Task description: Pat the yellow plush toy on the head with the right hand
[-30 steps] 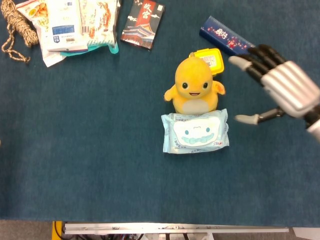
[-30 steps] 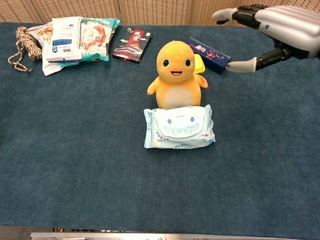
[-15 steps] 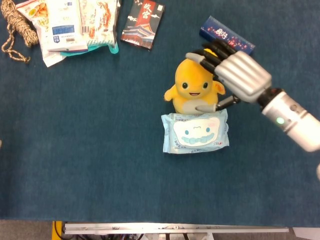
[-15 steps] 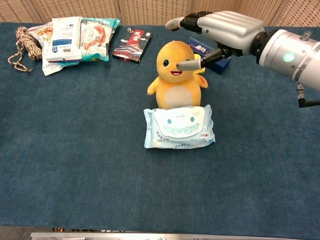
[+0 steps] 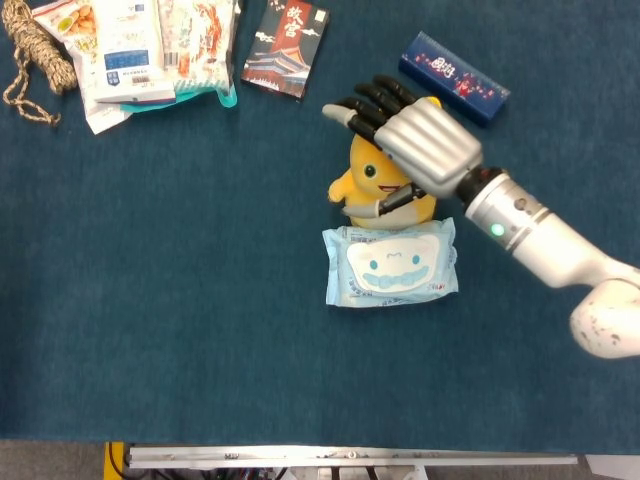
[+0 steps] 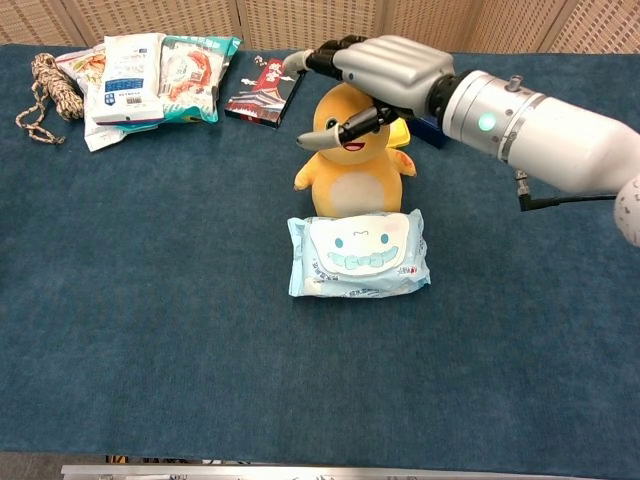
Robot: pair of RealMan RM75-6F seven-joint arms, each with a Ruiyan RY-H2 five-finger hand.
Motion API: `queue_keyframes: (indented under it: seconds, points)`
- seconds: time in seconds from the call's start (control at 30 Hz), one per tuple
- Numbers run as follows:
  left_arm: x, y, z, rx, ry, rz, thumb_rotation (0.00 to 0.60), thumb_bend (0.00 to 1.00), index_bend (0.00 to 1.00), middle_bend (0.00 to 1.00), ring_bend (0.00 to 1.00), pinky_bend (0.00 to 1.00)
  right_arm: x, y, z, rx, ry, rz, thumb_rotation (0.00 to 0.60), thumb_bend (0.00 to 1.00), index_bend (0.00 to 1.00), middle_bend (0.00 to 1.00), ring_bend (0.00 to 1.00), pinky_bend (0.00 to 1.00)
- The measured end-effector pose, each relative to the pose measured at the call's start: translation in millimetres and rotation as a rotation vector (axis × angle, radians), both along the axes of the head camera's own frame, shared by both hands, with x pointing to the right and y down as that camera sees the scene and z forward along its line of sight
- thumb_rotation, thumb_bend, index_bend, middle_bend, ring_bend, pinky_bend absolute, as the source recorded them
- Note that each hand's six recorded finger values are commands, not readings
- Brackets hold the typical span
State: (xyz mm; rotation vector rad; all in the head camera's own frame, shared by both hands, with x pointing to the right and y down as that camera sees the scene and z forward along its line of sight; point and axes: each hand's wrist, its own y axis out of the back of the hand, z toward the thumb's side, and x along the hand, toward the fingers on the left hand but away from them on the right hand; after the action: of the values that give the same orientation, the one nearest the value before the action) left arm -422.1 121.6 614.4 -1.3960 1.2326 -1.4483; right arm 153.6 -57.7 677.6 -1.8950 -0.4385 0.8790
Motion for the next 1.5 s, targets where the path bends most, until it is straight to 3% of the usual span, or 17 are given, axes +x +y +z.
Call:
queue_keyframes:
  seconds: [0.47,0.83,1.1,1.5]
  points:
    - [-6.0,3.4,1.5,-0.009,0.001,-0.016,0.6,0.16,0.0,0.0,0.0,0.0,-0.3,-3.7,20.9,0.001,0.065,0.014,0.113,0.0,0.1,0.13,0.0,0.0]
    - [-1.3,0.5,4.1,-0.02,0.002,-0.002,0.6,0.16,0.0,0.0,0.0,0.0,13.6,-15.1,8.6,0.026,0.04,0.069,0.112,0.0,0.1,0.13,0.0,0.0]
    - [1.3,-0.8,4.1,-0.018,0.008,0.005,0.6,0.16,0.0,0.0,0.0,0.0,3.3,-3.6,-4.2,0.018,-0.006,0.026,0.113,0.0,0.1,0.13,0.0,0.0]
    - [-7.9,6.4,2.6,-0.024,0.012,-0.027,0.6,0.16,0.0,0.0,0.0,0.0,-17.1,1.7,16.0,-0.015,0.024,-0.019,0.114,0.0,0.1,0.13,0.0,0.0]
